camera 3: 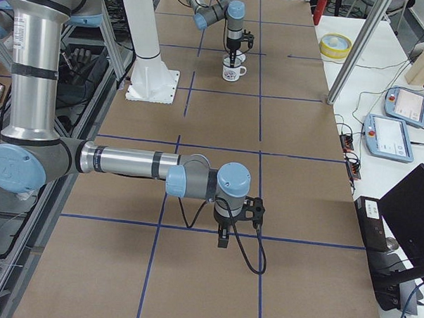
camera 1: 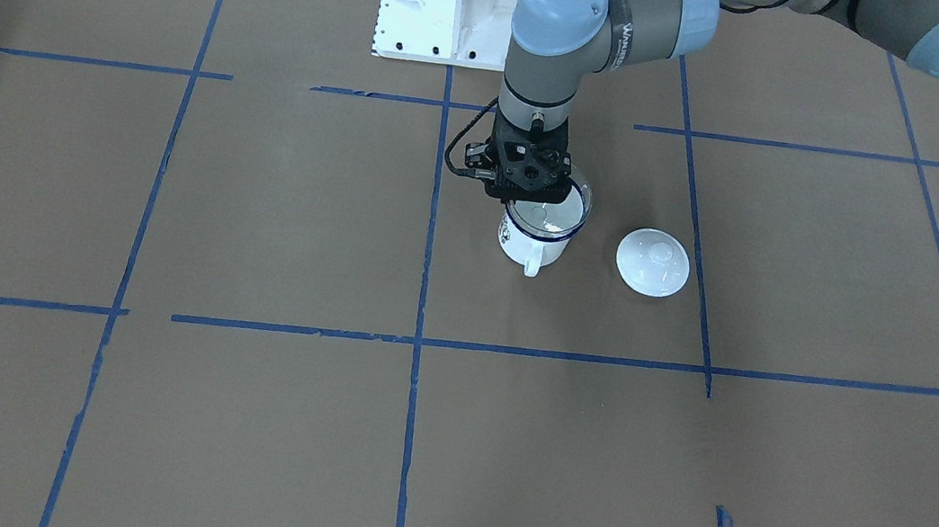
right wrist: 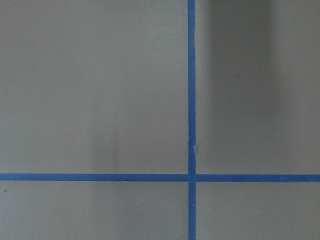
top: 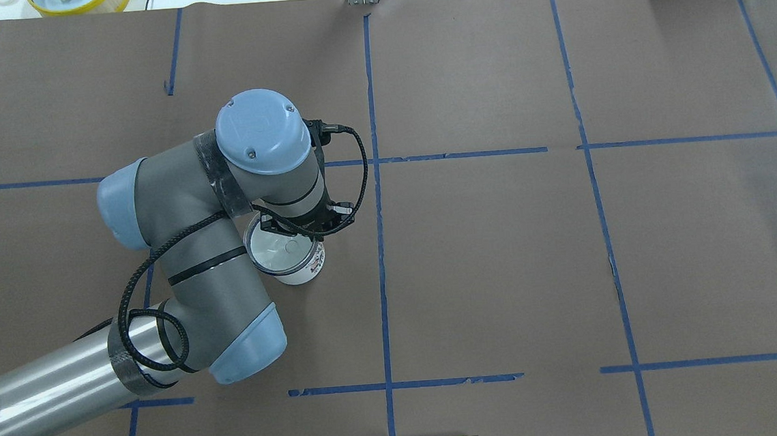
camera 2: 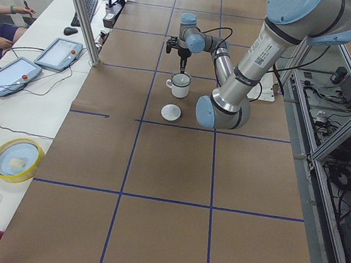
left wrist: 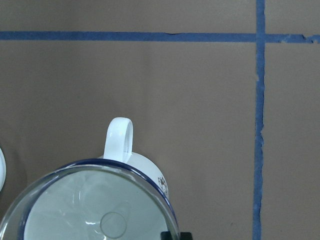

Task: Remove funnel from cup
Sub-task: 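Lift the glass funnel up out of the white mug with the left gripper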

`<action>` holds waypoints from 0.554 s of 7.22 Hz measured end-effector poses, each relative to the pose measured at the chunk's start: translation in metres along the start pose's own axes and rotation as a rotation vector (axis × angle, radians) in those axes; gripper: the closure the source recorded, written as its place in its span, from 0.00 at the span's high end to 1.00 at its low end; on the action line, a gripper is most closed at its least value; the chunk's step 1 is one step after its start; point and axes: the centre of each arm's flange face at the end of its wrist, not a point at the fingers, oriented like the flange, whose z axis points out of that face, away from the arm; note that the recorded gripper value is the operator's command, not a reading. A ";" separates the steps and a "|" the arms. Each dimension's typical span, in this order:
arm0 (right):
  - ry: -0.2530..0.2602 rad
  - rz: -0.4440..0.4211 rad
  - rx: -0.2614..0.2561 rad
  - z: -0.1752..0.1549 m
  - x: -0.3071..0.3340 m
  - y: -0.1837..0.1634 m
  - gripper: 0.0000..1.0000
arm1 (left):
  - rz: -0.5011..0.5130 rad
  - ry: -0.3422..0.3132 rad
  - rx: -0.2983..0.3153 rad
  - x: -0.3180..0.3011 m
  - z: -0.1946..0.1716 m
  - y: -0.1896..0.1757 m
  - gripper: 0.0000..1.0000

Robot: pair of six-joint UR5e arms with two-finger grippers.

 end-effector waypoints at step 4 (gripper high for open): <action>0.000 0.000 0.000 0.000 0.000 0.000 1.00 | -0.005 -0.005 -0.001 0.006 -0.037 0.012 0.00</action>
